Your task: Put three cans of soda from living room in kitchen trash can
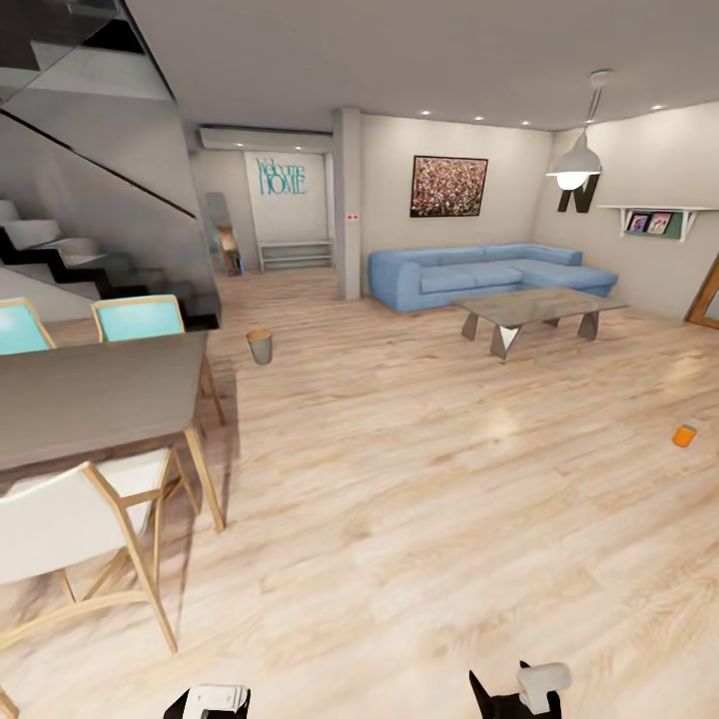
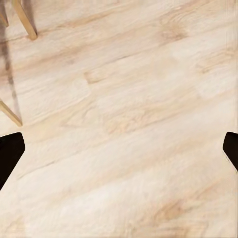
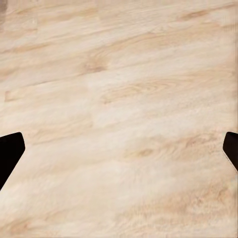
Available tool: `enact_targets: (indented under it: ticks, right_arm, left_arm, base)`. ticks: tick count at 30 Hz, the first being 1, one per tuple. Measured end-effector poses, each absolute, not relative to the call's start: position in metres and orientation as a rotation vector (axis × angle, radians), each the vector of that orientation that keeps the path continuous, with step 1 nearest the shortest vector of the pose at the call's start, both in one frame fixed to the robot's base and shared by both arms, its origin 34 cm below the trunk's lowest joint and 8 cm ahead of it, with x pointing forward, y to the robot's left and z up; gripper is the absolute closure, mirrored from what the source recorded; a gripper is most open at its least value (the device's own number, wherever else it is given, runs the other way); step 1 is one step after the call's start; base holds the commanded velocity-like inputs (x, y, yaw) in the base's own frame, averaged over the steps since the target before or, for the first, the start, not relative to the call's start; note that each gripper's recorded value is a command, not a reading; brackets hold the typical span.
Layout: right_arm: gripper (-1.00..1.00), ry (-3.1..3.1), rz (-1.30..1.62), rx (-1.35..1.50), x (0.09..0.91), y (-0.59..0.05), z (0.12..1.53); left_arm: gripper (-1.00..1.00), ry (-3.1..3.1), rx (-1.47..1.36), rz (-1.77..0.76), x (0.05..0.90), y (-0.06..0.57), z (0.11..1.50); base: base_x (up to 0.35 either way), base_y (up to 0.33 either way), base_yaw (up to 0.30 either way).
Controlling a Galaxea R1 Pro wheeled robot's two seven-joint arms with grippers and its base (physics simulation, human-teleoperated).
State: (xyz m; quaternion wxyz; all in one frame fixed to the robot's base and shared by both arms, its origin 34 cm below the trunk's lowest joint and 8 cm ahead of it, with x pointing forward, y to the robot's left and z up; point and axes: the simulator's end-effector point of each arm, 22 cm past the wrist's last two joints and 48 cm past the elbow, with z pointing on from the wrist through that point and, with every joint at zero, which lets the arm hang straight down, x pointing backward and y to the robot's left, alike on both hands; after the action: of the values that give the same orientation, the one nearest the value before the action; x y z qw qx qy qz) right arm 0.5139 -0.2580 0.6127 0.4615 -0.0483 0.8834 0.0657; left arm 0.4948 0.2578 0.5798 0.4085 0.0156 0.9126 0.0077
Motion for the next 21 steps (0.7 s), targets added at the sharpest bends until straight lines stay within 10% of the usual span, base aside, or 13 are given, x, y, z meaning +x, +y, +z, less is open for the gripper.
enact_targets:
  ticks: [21]
  right_arm:
    - [-1.00, 2.188, 0.163, -0.118, 0.5097, -0.2582, 0.6071]
  left_arm:
    - [-1.00, 2.299, 0.038, 0.020, 0.4950, 0.2582, 0.5799]
  base:
    - [0.303, -0.176, 0.000]
